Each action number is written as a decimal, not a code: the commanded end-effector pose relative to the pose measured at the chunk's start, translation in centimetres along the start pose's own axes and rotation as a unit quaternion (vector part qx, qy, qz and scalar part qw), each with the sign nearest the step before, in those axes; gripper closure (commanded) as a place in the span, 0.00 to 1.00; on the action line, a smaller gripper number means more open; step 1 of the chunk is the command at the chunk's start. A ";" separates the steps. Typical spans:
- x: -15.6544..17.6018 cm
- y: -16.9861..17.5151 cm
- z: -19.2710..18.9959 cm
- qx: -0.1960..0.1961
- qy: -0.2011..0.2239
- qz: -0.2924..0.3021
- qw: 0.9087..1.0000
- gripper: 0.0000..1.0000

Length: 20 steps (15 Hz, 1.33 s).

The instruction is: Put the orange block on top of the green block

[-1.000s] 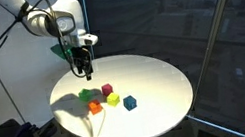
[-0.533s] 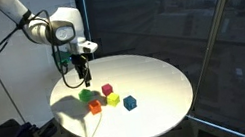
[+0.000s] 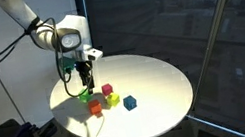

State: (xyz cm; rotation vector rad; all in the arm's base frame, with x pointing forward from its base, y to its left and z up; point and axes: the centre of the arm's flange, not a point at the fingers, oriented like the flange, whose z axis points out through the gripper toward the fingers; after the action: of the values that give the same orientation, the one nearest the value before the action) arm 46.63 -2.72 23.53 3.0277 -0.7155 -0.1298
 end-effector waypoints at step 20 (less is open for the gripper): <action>2.9 -2.1 8.3 -0.046 -0.020 -0.064 0.997 0.00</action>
State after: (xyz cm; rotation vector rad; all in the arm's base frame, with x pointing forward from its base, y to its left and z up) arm 48.60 -1.76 15.31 2.9896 -0.5001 -0.2410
